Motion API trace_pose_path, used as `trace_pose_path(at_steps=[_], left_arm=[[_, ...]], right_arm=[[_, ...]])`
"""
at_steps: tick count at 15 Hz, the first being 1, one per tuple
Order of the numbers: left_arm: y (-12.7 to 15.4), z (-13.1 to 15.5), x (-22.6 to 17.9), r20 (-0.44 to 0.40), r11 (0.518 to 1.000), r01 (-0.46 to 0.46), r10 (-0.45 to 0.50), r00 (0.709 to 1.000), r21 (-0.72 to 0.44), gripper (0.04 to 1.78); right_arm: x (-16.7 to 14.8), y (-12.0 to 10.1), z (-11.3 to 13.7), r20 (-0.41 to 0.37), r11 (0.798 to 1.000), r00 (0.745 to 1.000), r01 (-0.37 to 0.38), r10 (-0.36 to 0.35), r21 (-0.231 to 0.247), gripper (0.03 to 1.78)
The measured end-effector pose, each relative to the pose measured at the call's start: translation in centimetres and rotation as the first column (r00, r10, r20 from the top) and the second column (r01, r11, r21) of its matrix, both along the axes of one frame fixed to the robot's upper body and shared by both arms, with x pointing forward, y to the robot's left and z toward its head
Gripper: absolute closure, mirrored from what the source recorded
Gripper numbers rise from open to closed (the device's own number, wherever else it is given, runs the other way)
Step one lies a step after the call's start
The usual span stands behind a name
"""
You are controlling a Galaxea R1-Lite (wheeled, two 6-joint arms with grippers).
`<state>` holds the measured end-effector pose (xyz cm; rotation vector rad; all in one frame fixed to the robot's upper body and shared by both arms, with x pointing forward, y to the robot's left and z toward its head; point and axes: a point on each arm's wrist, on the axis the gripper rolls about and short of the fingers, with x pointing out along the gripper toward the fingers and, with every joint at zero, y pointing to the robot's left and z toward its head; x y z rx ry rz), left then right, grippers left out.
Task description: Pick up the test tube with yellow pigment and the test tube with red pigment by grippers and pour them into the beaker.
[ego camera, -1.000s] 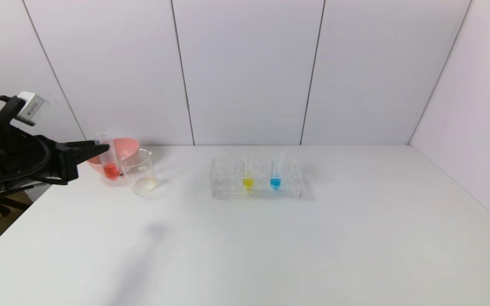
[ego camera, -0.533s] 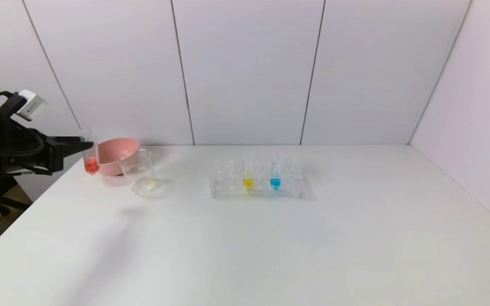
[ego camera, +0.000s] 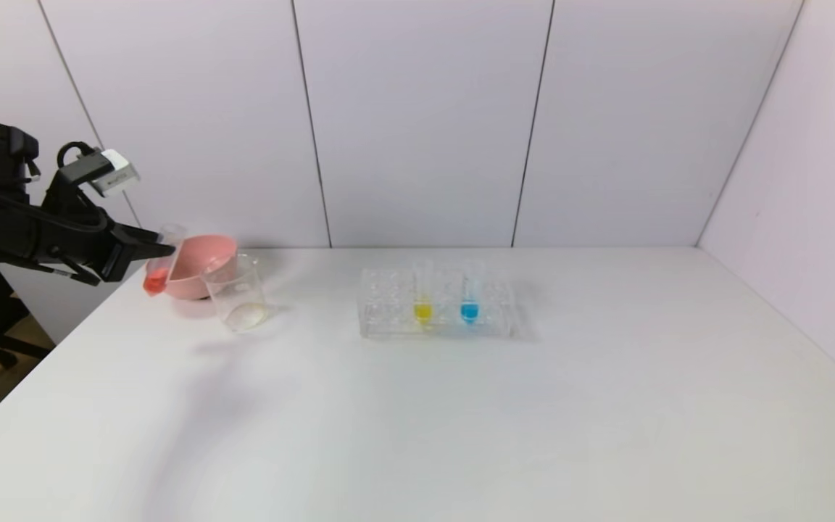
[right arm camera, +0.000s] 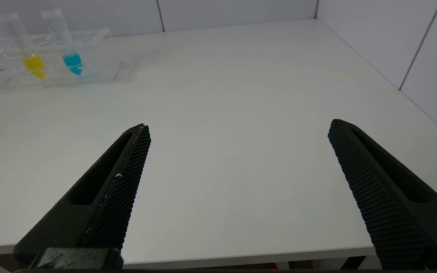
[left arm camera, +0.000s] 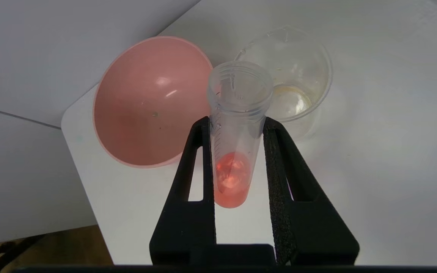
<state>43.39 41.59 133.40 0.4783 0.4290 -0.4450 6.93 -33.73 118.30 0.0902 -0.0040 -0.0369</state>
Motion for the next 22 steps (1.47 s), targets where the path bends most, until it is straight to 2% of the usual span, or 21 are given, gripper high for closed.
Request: trace_pose_path(at_steps=[3,8,16,19,22], left_arm=[[-1.1,0.4,1.0,-0.043,0.994,0.021,-0.017,0.999,0.109,1.40],[-3.4,2.4,2.0,-0.078,0.951,0.047,-0.025,0.997,0.306,1.40],[-7.0,4.3,2.2,-0.213,0.871,0.084,0.024,0.977,0.485,1.40],[-7.6,4.1,2.6,-0.230,0.830,0.074,0.067,0.971,0.553,1.40],[-7.8,3.5,3.1,-0.243,0.818,0.077,0.078,0.967,0.570,1.40]], right_arm=[[0.0,0.0,0.0,0.000,1.000,1.000,0.000,0.000,0.000,0.10],[0.0,0.0,0.0,0.000,1.000,1.000,0.000,0.000,0.000,0.10],[0.0,0.0,0.0,0.000,1.000,1.000,0.000,0.000,0.000,0.10],[0.0,0.0,0.0,0.000,1.000,1.000,0.000,0.000,0.000,0.10],[0.0,0.0,0.0,0.000,1.000,1.000,0.000,0.000,0.000,0.10]])
